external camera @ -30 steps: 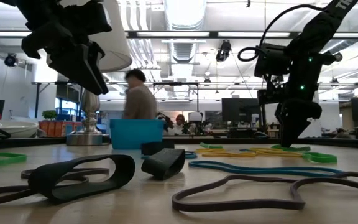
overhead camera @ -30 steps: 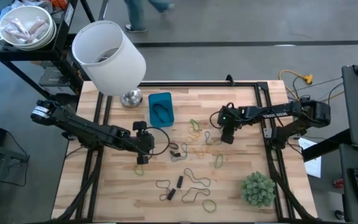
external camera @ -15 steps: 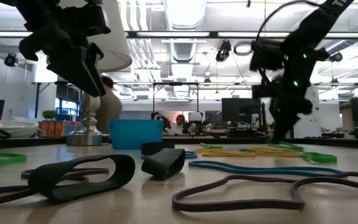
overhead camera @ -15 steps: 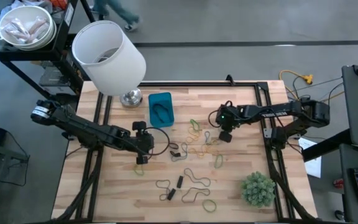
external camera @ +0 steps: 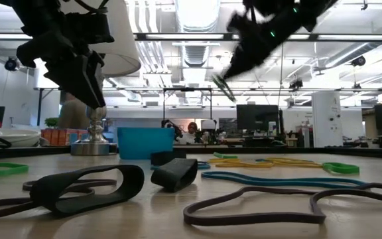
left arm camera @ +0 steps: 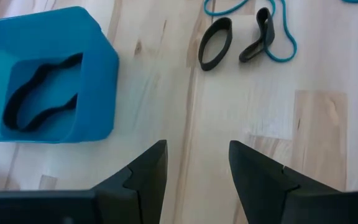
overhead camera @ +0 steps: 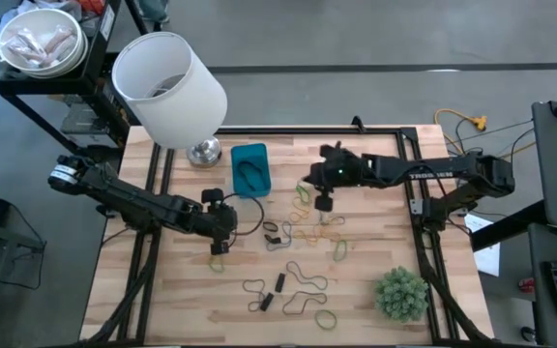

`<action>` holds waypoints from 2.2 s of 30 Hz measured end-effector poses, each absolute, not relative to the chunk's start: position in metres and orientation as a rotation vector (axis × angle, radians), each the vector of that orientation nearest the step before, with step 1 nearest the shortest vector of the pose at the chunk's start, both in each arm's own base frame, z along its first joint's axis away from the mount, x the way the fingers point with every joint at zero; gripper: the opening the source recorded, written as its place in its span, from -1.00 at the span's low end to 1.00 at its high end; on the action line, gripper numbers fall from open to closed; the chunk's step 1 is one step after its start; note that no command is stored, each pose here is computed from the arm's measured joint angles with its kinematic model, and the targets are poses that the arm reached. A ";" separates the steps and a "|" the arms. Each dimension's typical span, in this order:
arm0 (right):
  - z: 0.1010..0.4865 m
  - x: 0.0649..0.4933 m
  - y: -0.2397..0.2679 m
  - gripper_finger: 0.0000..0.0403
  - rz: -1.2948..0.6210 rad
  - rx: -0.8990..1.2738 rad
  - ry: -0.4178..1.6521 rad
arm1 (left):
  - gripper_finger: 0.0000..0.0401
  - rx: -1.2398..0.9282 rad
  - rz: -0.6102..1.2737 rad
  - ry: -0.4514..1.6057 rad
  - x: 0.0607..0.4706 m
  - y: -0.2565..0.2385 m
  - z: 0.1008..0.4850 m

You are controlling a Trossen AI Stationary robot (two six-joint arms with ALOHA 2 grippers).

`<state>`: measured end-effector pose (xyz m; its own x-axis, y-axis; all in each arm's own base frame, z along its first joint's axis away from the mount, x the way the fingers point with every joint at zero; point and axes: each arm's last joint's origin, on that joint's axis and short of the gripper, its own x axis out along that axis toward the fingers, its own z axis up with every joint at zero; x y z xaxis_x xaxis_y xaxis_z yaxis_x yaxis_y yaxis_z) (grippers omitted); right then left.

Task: Pick and place rubber bands into bin
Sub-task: Put the green rubber band into the blue bin

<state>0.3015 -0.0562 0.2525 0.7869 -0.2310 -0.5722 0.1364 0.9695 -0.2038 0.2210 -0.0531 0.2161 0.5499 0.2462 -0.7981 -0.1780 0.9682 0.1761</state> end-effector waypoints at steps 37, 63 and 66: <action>0.204 0.448 -0.116 -0.63 -0.211 -0.132 0.685 | -0.21 0.082 0.233 0.975 0.217 -0.060 0.214; 0.292 0.357 -0.032 -0.06 0.155 -0.215 0.891 | -0.21 -0.169 0.034 1.207 0.202 -0.069 0.187; 0.299 0.335 -0.020 -0.08 0.172 -0.214 0.871 | -0.21 -0.157 0.032 1.237 0.202 -0.073 0.181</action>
